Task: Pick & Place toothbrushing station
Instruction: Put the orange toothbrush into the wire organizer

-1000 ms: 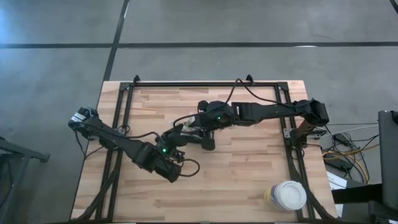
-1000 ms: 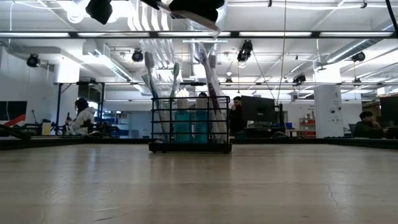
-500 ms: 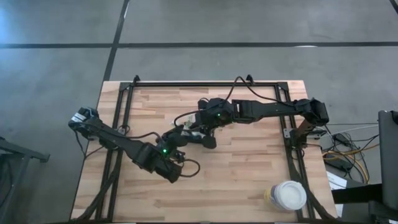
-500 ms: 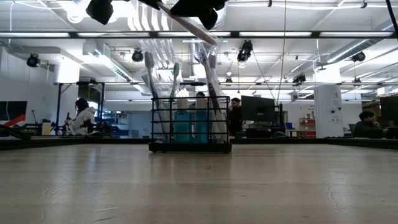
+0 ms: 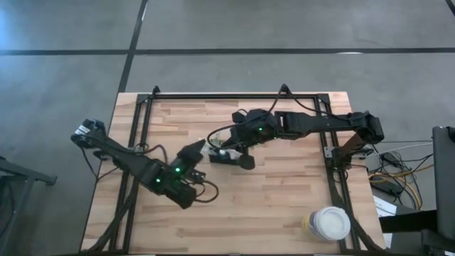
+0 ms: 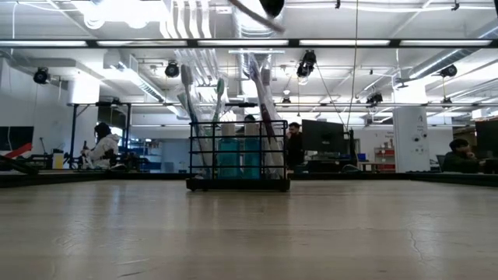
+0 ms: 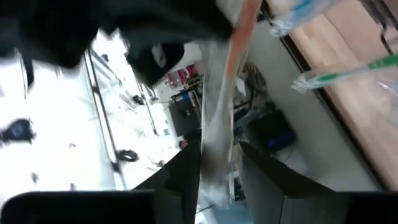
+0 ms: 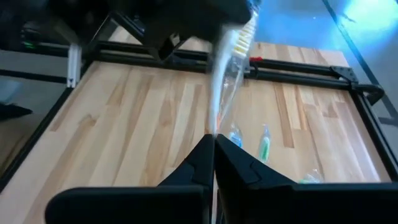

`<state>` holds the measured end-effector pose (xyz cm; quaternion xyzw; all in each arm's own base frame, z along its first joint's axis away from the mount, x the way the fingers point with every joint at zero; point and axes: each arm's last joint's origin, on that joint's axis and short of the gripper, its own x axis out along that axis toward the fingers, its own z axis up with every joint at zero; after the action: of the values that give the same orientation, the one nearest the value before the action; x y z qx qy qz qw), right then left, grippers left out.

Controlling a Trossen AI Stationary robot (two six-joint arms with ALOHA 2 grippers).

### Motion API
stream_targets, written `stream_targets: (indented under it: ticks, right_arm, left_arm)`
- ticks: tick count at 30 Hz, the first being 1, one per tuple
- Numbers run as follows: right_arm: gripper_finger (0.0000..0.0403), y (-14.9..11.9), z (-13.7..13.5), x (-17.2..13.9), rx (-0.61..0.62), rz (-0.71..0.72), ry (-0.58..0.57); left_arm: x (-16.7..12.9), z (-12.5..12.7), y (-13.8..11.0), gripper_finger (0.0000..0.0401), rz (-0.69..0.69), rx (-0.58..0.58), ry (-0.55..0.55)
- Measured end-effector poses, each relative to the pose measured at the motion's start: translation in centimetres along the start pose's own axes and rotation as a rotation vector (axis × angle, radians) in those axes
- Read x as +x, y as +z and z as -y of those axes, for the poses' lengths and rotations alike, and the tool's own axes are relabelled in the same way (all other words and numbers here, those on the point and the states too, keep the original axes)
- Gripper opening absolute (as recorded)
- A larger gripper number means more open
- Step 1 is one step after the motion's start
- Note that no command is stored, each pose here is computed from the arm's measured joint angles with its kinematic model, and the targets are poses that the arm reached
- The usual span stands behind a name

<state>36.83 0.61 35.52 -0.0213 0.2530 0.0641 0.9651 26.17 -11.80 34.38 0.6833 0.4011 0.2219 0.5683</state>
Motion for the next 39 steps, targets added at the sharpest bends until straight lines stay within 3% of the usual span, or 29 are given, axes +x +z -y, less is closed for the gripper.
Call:
stream_targets:
  ticks: [5,7,11,14,21,26,31,35,39]
  right_arm:
    - [0.0007,0.6,-1.0,-1.9,-0.039,0.038,0.016]
    - [0.0007,0.7,-1.4,-2.6,-0.067,0.060,0.022]
    - [0.0007,0.9,-2.1,-4.8,-0.112,0.150,0.001]
    - [0.0008,0.5,-2.2,-6.6,-0.134,0.224,-0.026]
    - [0.0008,-2.4,-2.4,-10.0,-0.169,0.444,-0.070]
    - [0.0008,-5.7,-2.5,-9.9,-0.198,0.604,-0.097]
    - [0.0008,-8.5,-2.5,-8.3,-0.216,0.726,-0.114]
    - [0.0008,-9.5,-2.3,-6.7,-0.216,0.718,-0.116]
    - [0.0008,-9.1,-2.3,-5.0,-0.220,0.690,-0.112]
  left_arm:
    - [-1.4,-1.3,-3.1,0.0116,0.086,-0.305,-0.041]
    - [-1.9,-1.8,-4.8,0.0114,0.176,-0.466,-0.140]
    - [-2.8,-2.2,-8.0,0.0097,0.417,-0.750,-0.445]
    - [-3.2,-1.5,-9.4,0.0073,0.534,-0.881,-0.515]
    - [-3.0,2.8,-11.6,0.0007,0.687,-1.202,-0.453]
    - [-2.5,6.6,-11.9,0.0008,0.835,-1.405,-0.352]
    - [-1.9,9.7,-11.5,0.0004,0.931,-1.532,-0.206]
    - [-1.0,10.4,-11.6,0.0012,0.929,-1.636,-0.132]
    - [-0.4,9.7,-11.2,0.0025,0.911,-1.634,-0.146]
